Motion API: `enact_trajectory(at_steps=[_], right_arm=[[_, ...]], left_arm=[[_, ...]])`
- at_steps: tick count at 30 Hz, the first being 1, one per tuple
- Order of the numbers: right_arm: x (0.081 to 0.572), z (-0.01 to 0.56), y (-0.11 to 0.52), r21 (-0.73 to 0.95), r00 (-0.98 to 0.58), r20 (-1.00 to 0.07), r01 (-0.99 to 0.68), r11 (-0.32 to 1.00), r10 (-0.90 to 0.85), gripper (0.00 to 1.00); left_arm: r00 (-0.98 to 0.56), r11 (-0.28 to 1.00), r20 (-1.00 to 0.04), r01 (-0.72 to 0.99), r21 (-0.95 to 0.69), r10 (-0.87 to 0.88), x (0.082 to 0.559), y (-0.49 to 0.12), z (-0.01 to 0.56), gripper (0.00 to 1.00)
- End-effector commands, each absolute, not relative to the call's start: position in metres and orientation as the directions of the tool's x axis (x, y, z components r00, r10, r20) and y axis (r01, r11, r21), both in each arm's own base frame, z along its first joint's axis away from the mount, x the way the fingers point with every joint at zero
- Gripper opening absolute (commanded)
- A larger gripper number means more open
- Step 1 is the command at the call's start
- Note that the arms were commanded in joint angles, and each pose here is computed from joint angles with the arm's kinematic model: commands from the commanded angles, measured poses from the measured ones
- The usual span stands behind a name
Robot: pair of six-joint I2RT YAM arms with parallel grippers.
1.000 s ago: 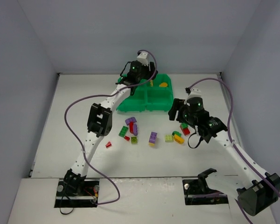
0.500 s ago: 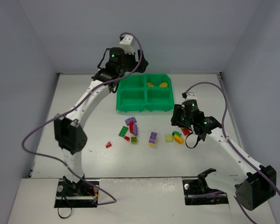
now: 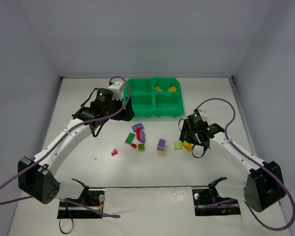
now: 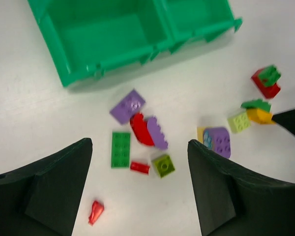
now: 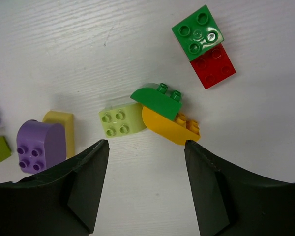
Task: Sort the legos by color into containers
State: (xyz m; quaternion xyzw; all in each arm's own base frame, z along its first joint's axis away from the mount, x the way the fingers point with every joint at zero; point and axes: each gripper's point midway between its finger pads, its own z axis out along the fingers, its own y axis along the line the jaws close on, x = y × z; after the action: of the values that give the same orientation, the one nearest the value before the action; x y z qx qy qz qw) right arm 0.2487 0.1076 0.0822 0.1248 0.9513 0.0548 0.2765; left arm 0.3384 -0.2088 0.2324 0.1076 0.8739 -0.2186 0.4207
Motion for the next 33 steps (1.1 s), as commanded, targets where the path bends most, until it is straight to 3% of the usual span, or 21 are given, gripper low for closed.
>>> enact_trajectory(at_steps=[1,10,20,24,33], right_arm=[[0.25,0.07,0.104,0.141,-0.814,-0.492,0.275,0.951,0.308,0.6],[0.25,0.039,0.116,0.142,-0.86,-0.416,0.26,0.955,0.296,0.55],[0.288,0.049,0.137,0.171,-0.848,-0.47,0.186,0.967,0.246,0.27],[0.309,0.073,0.15,0.155,-0.82,-0.547,0.1,0.983,0.17,0.27],[0.315,0.118,0.198,0.137,-0.747,-0.665,-0.101,0.985,0.016,0.39]], left_arm=[[-0.597,0.863,-0.801,0.38,-0.332,-0.046,0.32,-0.203,0.256,0.72],[-0.664,0.871,-0.748,0.359,-0.335,-0.014,0.291,-0.191,0.229,0.72],[-0.689,0.883,-0.725,0.339,-0.324,-0.002,0.276,-0.181,0.216,0.72],[-0.71,0.896,-0.704,0.318,-0.31,0.009,0.271,-0.175,0.205,0.72],[-0.759,0.92,-0.65,0.278,-0.276,0.034,0.262,-0.165,0.173,0.72]])
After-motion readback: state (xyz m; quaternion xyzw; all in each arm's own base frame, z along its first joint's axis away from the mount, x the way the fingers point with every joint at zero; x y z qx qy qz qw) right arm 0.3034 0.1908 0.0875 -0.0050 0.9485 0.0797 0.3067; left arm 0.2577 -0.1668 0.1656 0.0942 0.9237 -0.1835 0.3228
